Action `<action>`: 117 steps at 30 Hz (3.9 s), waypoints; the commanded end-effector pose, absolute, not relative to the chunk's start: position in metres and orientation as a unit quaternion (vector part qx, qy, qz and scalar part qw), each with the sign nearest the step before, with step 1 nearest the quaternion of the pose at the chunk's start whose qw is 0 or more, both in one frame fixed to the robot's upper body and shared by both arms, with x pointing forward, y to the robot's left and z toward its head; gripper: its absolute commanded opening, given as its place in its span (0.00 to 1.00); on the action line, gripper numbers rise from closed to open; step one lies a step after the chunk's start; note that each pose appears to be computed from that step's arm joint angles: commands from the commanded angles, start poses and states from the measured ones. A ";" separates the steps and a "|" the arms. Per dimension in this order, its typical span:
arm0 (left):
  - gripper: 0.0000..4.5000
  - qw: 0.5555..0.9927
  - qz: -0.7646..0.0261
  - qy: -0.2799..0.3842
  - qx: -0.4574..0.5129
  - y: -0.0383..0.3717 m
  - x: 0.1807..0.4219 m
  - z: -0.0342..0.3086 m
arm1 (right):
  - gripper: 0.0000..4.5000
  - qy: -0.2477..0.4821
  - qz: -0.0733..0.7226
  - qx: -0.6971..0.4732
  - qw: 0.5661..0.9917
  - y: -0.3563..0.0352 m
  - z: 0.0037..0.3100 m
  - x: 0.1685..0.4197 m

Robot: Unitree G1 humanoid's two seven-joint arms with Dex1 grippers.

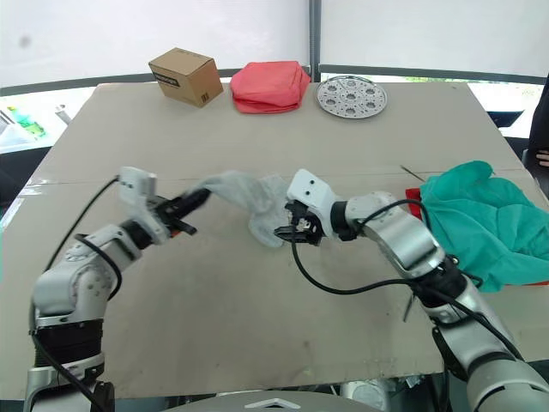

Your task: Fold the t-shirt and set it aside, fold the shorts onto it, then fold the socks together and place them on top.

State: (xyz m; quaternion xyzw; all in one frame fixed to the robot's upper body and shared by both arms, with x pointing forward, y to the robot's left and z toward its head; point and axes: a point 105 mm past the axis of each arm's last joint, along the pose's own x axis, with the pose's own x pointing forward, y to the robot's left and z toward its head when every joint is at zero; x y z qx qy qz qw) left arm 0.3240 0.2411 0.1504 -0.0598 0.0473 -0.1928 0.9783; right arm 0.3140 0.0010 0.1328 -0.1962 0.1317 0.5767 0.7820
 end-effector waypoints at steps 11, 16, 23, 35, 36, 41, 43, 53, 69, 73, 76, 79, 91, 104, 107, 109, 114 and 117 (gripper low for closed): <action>0.00 0.991 -0.106 0.078 -0.015 0.270 0.282 0.129 | 0.39 0.155 0.651 -0.321 0.670 0.044 0.086 0.328; 0.00 0.991 -0.109 0.079 -0.018 0.271 0.279 0.127 | 0.01 0.087 0.762 -0.358 0.533 0.021 0.095 0.301; 0.00 0.991 -0.108 0.074 -0.014 0.275 0.276 0.128 | 0.08 0.032 0.785 -0.421 0.453 -0.016 0.115 0.299; 0.21 0.967 -0.176 0.123 0.135 0.282 0.261 0.110 | 0.68 0.097 0.632 -0.240 0.731 -0.038 0.128 0.295; 0.26 0.965 -0.172 0.124 0.153 0.286 0.262 0.110 | 0.68 0.110 0.613 -0.234 0.747 -0.037 0.123 0.296; 0.72 0.951 -0.180 0.121 0.220 0.298 0.266 0.114 | 0.68 0.188 0.473 -0.131 0.851 -0.012 0.109 0.330; 0.72 0.950 -0.184 0.117 0.225 0.299 0.267 0.115 | 0.68 0.201 0.445 -0.144 0.861 -0.003 0.099 0.338; 0.73 0.964 -0.181 0.083 0.174 0.298 0.268 0.124 | 0.01 0.140 0.615 -0.281 0.724 0.005 0.082 0.312; 1.00 0.927 -0.346 0.146 0.000 0.249 0.213 0.149 | 0.57 0.023 0.693 -0.271 0.668 0.039 0.130 0.308; 1.00 0.915 -0.362 0.165 -0.064 0.213 0.221 0.147 | 0.57 0.042 0.666 -0.179 0.723 0.009 0.154 0.304; 1.00 0.923 -0.328 0.181 -0.089 0.201 0.238 0.132 | 0.57 0.074 0.602 -0.148 0.781 -0.022 0.151 0.306; 1.00 0.931 -0.299 0.198 -0.070 0.193 0.251 0.114 | 0.57 0.115 0.526 -0.121 0.834 -0.049 0.138 0.310; 0.01 0.931 -0.254 0.237 0.113 0.173 0.271 0.052 | 0.58 0.182 0.379 -0.237 0.876 -0.077 0.068 0.324; 0.37 0.959 -0.257 0.117 -0.033 0.185 0.263 0.106 | 0.88 0.115 0.435 -0.161 0.879 -0.077 0.101 0.304; 0.72 0.951 -0.283 0.098 -0.072 0.188 0.256 0.124 | 1.00 0.091 0.455 -0.139 0.874 -0.076 0.113 0.299; 0.82 0.949 -0.295 0.090 -0.066 0.197 0.253 0.133 | 1.00 0.072 0.478 -0.115 0.868 -0.073 0.127 0.295; 0.82 0.962 -0.253 0.104 0.021 0.236 0.273 0.136 | 1.00 0.047 0.505 -0.101 0.856 -0.065 0.144 0.292; 0.82 0.950 -0.260 0.153 0.081 0.247 0.280 0.119 | 1.00 0.052 0.519 -0.107 0.846 -0.058 0.141 0.290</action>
